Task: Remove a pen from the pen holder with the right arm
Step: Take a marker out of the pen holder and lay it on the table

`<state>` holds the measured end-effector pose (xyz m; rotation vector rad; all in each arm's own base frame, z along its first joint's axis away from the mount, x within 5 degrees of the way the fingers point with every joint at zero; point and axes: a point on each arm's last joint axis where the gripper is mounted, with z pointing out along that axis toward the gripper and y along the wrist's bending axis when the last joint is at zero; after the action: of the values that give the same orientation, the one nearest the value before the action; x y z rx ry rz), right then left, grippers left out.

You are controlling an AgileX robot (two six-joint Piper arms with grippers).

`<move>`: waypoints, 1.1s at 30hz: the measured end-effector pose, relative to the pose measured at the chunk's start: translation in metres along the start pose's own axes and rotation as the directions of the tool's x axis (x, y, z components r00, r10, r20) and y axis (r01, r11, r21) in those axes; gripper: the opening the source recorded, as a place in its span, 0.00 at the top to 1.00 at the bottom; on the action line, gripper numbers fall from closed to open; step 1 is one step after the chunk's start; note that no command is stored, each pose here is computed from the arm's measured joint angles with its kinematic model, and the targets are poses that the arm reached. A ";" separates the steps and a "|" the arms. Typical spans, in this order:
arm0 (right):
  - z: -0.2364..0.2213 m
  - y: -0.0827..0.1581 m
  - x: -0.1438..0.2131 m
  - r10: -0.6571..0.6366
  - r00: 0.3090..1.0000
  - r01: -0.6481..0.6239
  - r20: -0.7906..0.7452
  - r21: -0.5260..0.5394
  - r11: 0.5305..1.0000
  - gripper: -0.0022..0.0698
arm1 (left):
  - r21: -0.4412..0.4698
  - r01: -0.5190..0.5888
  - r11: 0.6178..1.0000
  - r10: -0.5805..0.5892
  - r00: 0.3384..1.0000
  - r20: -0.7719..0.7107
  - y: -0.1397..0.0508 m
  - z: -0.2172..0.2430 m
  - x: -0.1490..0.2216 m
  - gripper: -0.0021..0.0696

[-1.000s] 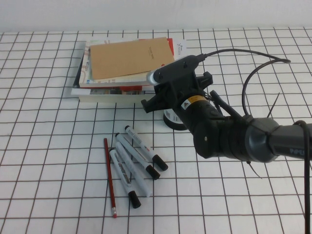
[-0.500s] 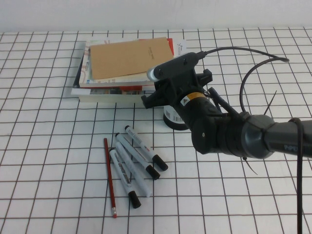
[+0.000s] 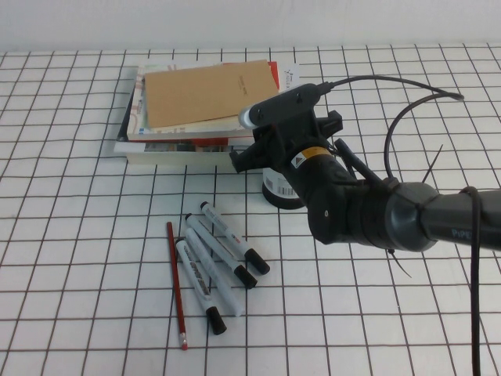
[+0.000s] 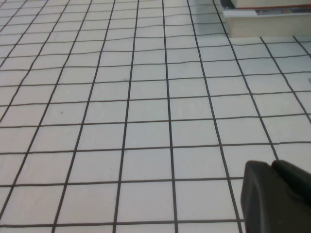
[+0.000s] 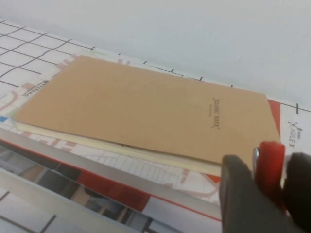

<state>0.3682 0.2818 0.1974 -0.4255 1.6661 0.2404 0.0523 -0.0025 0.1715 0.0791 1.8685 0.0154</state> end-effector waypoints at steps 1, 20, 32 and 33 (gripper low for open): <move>0.000 0.000 0.000 0.000 1.000 0.000 0.000 0.000 1.000 0.71 | 0.000 0.000 1.000 0.000 1.000 0.000 0.000 0.000 0.000 0.98; 0.000 -0.001 -0.001 0.001 1.000 -0.001 0.002 0.002 1.000 0.90 | 0.000 0.000 1.000 0.000 1.000 0.000 0.000 0.000 0.000 0.98; -0.005 -0.002 -0.015 0.011 1.000 -0.011 0.022 -0.005 1.000 0.90 | 0.000 0.000 1.000 0.000 1.000 0.000 0.000 0.000 0.000 0.98; -0.006 -0.003 -0.019 0.014 1.000 -0.014 0.027 -0.007 1.000 0.90 | 0.000 0.000 1.000 0.000 1.000 0.000 0.000 0.000 0.000 0.98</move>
<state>0.3655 0.2795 0.2173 -0.4141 1.6425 0.2608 0.0523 -0.0025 0.1715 0.0791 1.8685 0.0154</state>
